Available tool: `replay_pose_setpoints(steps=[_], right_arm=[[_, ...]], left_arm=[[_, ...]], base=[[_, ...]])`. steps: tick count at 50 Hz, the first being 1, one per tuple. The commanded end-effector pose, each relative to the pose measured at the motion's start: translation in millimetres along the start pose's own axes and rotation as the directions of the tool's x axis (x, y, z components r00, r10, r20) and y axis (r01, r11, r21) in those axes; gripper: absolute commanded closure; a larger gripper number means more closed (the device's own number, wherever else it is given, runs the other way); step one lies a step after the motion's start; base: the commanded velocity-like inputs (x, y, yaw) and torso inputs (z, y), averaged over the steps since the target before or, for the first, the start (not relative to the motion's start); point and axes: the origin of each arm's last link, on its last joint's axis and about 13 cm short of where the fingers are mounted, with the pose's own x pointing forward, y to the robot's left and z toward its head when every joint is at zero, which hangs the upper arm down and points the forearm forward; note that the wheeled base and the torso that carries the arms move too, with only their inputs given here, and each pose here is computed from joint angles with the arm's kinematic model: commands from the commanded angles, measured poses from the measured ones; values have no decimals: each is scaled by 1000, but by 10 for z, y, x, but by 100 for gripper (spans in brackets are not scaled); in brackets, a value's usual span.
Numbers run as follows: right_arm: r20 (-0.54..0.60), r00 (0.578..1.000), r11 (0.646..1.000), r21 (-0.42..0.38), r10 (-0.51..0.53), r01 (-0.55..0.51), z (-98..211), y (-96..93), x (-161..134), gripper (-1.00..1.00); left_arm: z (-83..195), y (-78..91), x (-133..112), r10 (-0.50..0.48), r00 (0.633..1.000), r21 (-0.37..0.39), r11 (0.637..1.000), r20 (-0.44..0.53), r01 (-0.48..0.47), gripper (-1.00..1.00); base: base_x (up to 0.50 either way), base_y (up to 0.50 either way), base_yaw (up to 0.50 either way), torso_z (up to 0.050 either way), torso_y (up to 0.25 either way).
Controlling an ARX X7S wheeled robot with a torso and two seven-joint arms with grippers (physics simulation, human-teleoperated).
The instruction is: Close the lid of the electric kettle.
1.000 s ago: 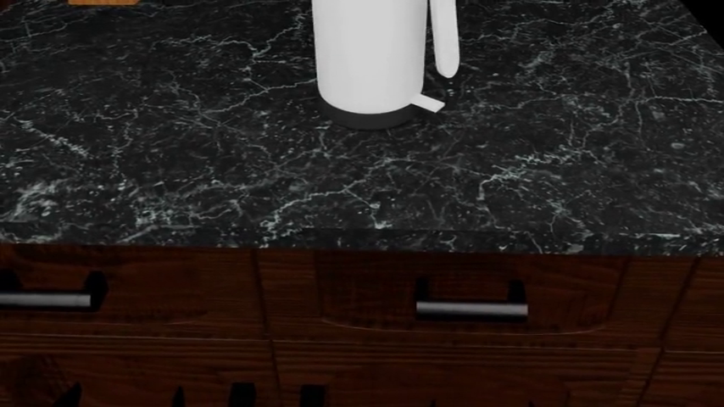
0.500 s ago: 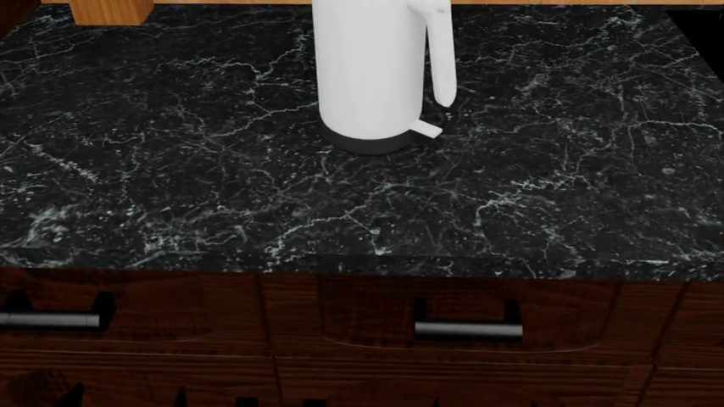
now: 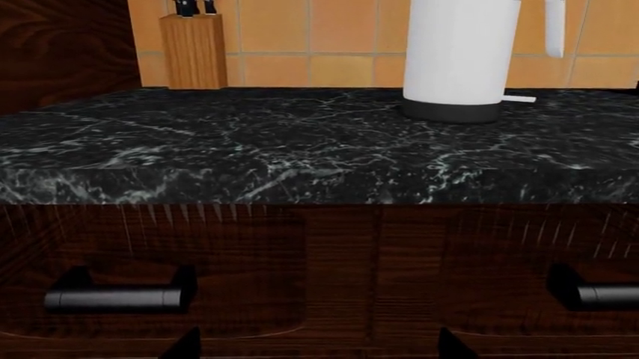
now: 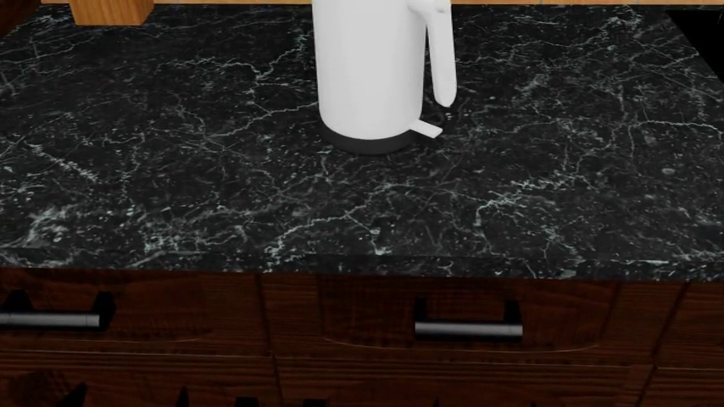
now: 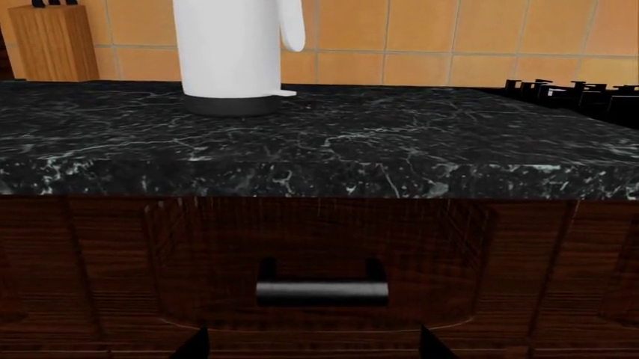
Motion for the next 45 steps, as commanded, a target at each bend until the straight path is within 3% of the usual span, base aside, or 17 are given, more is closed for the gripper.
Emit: replay_pose_setpoints(steps=[1,5,17,35,45], right_arm=[[-3,1000,1000,-5,-6,6,11,-21,21,-100],[-7,1000,1000,11,-20,20,159,-73,29,-100],[139,989,998,-42,-48,55,1051,-311,-101,-100],[258,965,990,-120,-37,70,1667,-386,-210,-100],[300,954,986,-152,-20,69,1851,-410,-299,-100]], left_arm=[[17,31,26,25,1000,-13,1000,-15,-25,-100],[218,147,42,56,998,-29,998,-16,-57,-100],[1074,431,12,71,984,-11,997,165,-71,-100],[1597,517,-28,65,960,0,998,273,-67,-100],[1790,518,-118,49,946,15,998,322,-57,-100]], base=[[0,0,0,0,0],[0,0,0,0,0],[0,0,0,0,0],[0,0,0,0,0],[0,0,0,0,0]])
